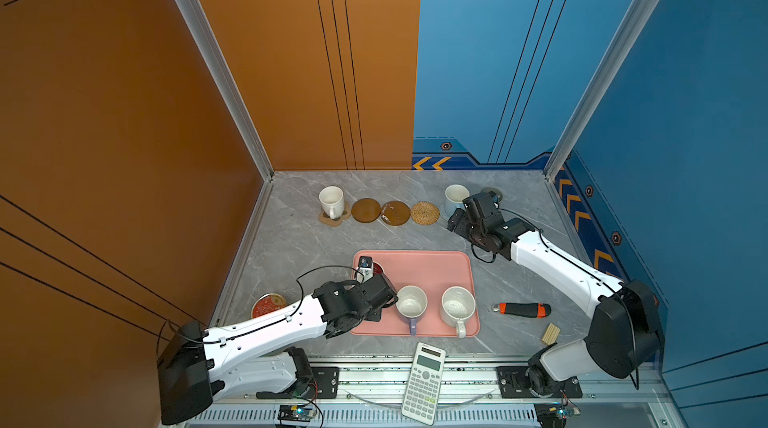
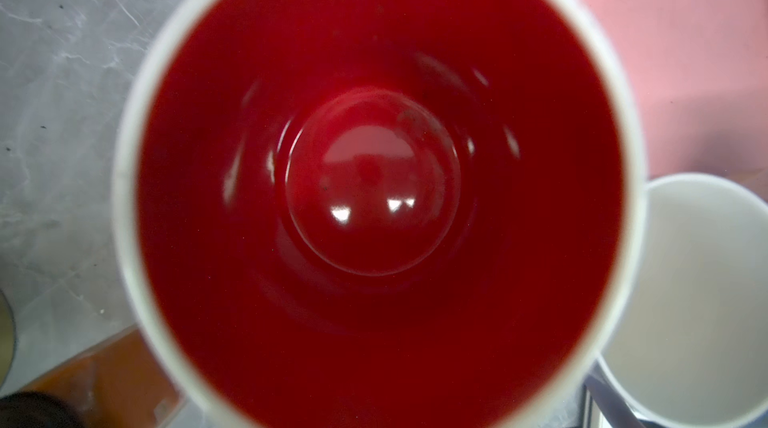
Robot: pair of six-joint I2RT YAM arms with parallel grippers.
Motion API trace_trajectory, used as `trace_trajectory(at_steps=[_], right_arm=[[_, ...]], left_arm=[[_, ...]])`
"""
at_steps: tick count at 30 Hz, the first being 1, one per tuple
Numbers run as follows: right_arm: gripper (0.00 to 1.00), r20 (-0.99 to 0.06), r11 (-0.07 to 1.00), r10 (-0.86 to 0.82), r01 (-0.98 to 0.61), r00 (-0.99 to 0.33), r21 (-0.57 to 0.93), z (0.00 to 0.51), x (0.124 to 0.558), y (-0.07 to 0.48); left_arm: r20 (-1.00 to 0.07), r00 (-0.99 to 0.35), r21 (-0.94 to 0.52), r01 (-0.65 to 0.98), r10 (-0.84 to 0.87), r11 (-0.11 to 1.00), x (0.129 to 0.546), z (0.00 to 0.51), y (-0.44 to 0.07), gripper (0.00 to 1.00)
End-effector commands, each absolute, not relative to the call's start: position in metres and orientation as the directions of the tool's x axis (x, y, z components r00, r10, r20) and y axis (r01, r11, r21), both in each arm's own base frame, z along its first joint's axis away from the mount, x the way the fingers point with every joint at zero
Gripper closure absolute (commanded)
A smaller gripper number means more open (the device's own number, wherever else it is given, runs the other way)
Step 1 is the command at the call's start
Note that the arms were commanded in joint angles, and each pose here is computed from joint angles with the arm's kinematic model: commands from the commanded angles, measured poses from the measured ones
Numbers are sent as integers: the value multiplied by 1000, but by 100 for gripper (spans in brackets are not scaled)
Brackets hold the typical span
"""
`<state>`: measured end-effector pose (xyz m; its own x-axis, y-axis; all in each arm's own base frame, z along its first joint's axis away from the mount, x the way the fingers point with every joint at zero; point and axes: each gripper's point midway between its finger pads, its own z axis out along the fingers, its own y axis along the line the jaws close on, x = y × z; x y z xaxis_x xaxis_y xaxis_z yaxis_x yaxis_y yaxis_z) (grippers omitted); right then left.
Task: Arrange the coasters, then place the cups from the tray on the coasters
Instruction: 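Lift the red-lined mug off the tray with the left gripper, then carry the red-lined mug toward the wooden disc coaster with the left gripper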
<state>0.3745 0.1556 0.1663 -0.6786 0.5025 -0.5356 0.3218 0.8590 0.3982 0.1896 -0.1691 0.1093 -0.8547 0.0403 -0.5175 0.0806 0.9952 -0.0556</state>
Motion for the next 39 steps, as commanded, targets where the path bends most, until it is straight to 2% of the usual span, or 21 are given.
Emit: trace_trajectory(at_steps=[1,24,39], right_arm=[[6,-526,853,514,337,-678,399,162,376,153],[6,-521,850,518,339,-678,404,163,379,147],[6,-526,844,528,343,-667,412,168,376,140]], left_arm=[[-591,-807,-85,89,22,992,217,135,-176,100],[-629,-776,-132,51,-44,990,344,159,-179,100],[-637,-766,-131,-8,-91,991,432,150,-167,100]])
